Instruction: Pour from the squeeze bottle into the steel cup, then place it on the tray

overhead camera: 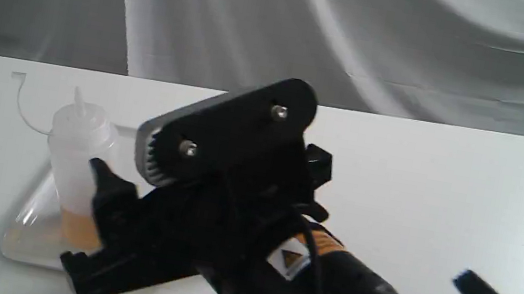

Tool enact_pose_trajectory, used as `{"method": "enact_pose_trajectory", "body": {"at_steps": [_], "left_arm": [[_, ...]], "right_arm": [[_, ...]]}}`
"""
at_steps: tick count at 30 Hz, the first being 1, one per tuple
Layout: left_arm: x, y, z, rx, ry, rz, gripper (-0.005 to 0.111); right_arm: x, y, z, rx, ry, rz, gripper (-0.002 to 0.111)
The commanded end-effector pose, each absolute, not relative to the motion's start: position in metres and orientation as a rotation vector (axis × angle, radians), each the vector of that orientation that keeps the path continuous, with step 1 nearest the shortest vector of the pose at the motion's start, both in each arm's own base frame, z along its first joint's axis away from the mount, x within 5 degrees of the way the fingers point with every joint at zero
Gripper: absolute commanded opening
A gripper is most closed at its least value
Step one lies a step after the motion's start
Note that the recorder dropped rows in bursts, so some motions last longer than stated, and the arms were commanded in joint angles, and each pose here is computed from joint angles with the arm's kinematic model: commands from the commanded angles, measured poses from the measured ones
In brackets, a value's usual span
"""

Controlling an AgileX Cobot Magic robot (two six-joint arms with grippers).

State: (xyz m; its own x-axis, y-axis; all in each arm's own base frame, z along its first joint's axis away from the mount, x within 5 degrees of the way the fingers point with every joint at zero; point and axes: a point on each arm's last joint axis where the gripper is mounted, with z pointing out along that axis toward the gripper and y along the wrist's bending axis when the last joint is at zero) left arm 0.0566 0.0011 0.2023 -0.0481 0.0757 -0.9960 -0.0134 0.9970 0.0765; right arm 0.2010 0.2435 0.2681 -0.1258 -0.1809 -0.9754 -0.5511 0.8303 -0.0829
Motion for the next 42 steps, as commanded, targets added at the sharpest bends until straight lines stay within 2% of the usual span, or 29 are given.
{"method": "enact_pose_trajectory", "body": {"at_steps": [1,4,6,18,27,34,37,42], "left_arm": [[0.056,0.001,0.201,0.048,1.616,0.065,0.008],[0.056,0.001,0.201,0.048,1.616,0.065,0.008],[0.056,0.001,0.201,0.048,1.616,0.065,0.008],[0.056,0.001,0.201,0.05,1.616,0.067,0.008],[0.056,0.001,0.201,0.049,1.616,0.065,0.008],[0.056,0.001,0.201,0.051,1.616,0.067,0.008],[0.056,0.001,0.201,0.051,1.616,0.067,0.008],[0.056,0.001,0.201,0.051,1.616,0.067,0.008]], "right_arm": [[0.19,0.227,0.269,-0.601,1.682,0.33,0.036],[0.18,0.212,0.265,-0.596,1.693,0.329,0.008],[0.175,0.204,0.265,-0.591,1.694,0.332,0.0],[0.138,0.146,0.261,-0.571,1.649,0.355,0.0],[0.108,0.097,0.218,-0.612,1.67,0.3,0.0],[0.098,0.067,0.221,-0.213,1.732,0.489,0.0],[0.096,0.06,0.224,-0.148,1.722,0.517,0.0],[0.09,0.065,0.222,-0.398,1.705,0.443,0.0]]}}
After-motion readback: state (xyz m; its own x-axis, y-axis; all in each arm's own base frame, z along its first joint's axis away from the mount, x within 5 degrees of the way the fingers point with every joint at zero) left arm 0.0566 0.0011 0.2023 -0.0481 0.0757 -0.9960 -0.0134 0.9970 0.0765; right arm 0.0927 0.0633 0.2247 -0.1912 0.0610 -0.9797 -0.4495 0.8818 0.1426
